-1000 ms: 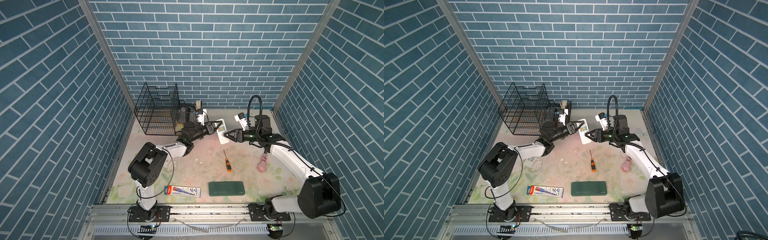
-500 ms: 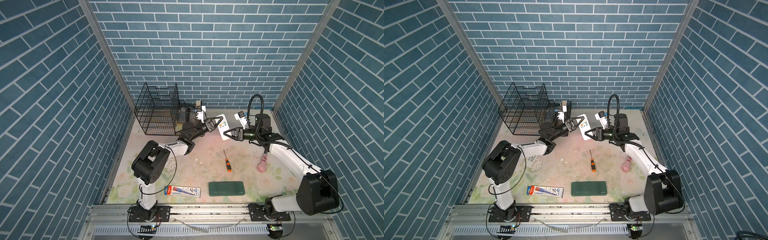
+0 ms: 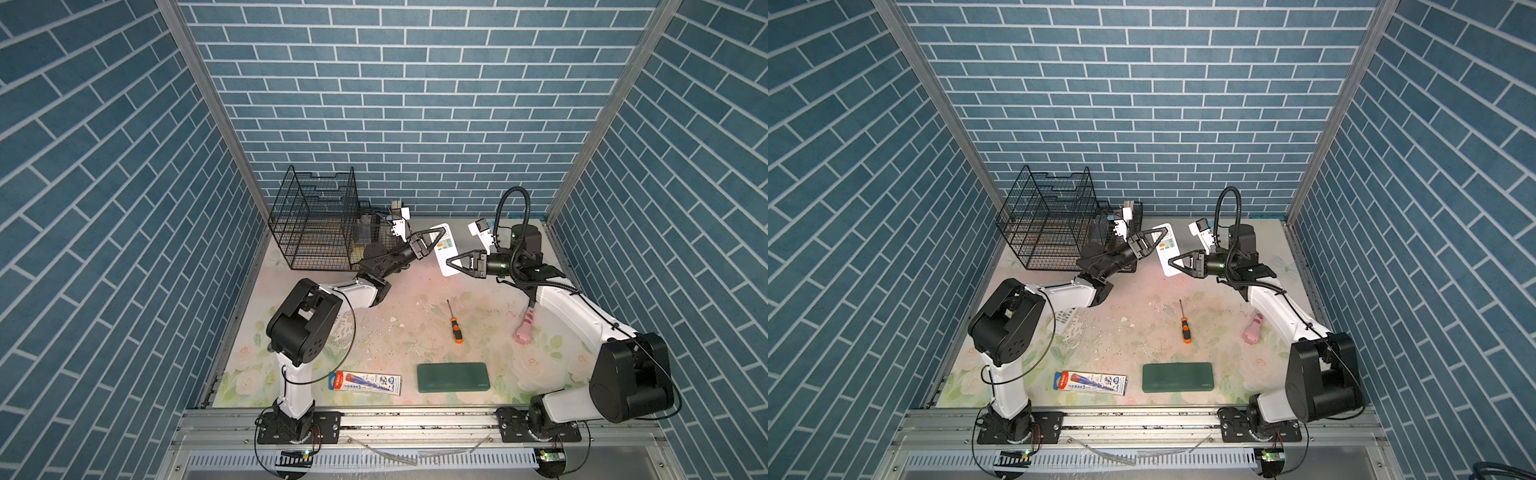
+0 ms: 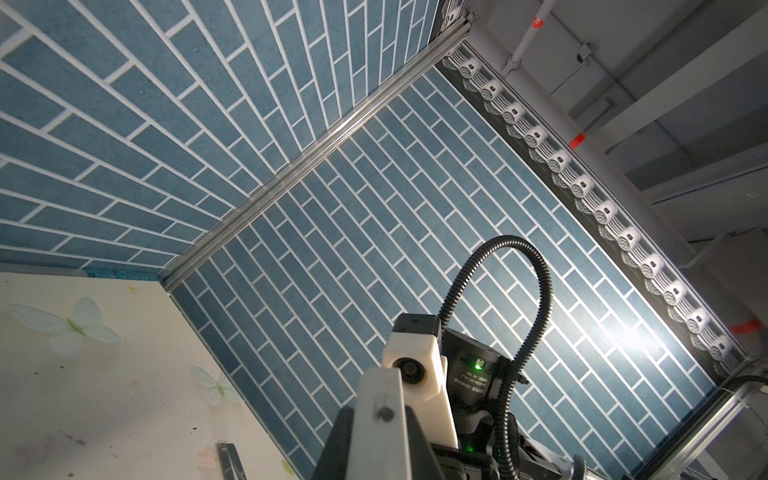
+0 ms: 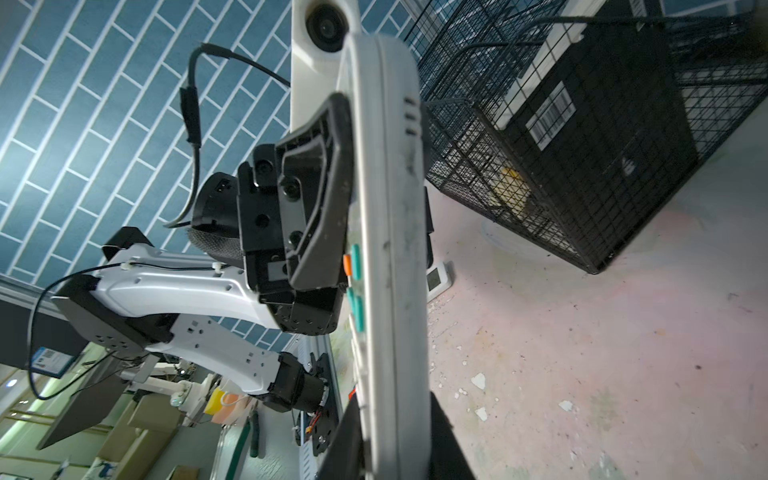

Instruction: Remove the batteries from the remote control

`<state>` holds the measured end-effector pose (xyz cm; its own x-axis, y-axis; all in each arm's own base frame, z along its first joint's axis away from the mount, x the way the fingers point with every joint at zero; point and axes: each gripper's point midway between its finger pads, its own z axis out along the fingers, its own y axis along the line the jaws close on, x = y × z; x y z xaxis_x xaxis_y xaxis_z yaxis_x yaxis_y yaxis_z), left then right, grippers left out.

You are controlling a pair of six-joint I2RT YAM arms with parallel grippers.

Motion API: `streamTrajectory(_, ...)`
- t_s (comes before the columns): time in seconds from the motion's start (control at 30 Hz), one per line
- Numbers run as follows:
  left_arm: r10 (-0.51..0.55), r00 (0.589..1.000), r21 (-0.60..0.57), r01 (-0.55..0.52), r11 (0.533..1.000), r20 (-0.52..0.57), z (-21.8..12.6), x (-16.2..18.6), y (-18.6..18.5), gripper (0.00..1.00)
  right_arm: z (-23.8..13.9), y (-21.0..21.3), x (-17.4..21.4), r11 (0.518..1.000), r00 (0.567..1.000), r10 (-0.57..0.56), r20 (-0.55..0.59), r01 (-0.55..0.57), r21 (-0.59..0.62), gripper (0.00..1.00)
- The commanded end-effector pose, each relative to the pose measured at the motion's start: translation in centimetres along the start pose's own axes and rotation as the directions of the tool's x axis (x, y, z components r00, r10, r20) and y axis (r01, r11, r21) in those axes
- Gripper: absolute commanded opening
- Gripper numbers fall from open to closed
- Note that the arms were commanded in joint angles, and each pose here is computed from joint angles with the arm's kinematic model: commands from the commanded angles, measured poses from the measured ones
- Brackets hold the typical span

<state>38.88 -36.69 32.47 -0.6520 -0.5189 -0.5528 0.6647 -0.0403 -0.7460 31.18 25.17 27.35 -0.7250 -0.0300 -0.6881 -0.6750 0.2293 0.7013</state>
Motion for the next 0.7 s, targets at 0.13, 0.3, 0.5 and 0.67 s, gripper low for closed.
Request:
streamTrajectory(0.13, 0.047, 0.999, -0.005, -0.047, 0.999, 0.003, 0.4, 0.0, 0.0, 0.18, 0.2, 0.1, -0.1, 1.000, 1.000, 0.017, 0.014, -0.017, 0.019, 0.01)
streamTrajectory(0.3, 0.067, 0.998, -0.063, -0.067, 0.996, -0.004, -0.3, -0.3, 0.5, 0.33, -0.1, 0.0, -0.2, 0.998, 1.000, 0.013, 0.010, -0.013, 0.053, 0.00)
streamTrajectory(0.5, 0.080, 0.997, -0.166, -0.082, 0.983, -0.019, -1.6, -1.2, 1.2, 0.43, -0.6, -0.3, 0.4, 0.993, 1.000, 0.009, -0.009, -0.008, 0.118, 0.00)
streamTrajectory(0.67, 0.044, 0.999, -0.292, -0.050, 0.955, -0.029, -3.4, -1.6, 2.5, 0.47, -1.4, -1.6, 1.4, 0.968, 0.999, 0.004, -0.045, 0.007, 0.251, 0.00)
